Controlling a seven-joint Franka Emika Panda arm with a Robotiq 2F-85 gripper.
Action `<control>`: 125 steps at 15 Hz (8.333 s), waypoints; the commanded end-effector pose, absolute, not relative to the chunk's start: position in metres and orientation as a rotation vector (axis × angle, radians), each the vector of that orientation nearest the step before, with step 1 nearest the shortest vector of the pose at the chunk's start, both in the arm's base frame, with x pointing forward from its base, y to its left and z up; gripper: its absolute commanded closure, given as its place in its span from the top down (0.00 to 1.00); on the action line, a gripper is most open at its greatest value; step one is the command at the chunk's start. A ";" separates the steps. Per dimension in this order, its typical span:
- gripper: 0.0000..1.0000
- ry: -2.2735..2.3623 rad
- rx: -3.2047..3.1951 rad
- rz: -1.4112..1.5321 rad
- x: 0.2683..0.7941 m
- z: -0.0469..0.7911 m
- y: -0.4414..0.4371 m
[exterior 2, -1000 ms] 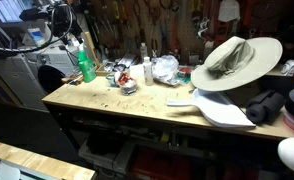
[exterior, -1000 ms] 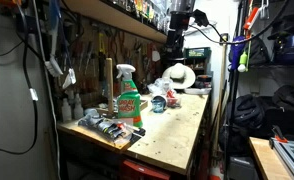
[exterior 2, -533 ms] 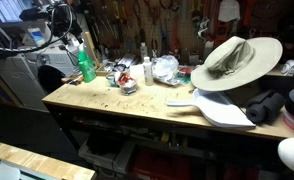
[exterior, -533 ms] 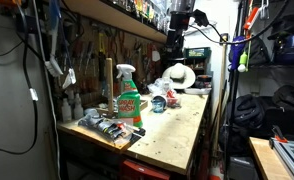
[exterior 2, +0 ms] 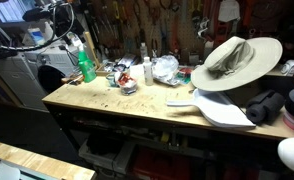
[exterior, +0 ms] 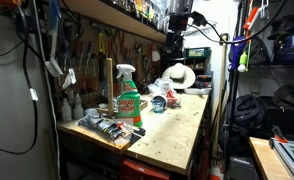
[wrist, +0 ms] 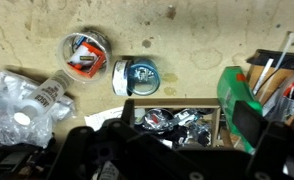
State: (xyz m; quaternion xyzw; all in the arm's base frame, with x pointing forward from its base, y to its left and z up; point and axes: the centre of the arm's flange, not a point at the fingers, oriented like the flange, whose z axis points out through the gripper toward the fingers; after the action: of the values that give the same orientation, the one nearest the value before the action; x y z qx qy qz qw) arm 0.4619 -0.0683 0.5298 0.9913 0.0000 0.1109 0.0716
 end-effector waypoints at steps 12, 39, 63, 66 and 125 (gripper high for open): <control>1.00 0.221 3.082 -0.227 0.581 0.504 -0.189; 1.00 0.503 3.307 -0.096 0.561 0.379 -0.214; 1.00 -0.022 3.234 0.155 0.597 0.347 -0.216; 1.00 -0.061 3.224 0.138 0.599 0.343 -0.218; 0.14 0.451 3.794 -0.383 0.465 0.431 -0.321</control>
State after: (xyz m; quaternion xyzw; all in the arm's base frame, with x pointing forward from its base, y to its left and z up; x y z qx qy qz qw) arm 0.4366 -0.2994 0.4480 0.9456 0.1064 -0.0692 -0.2997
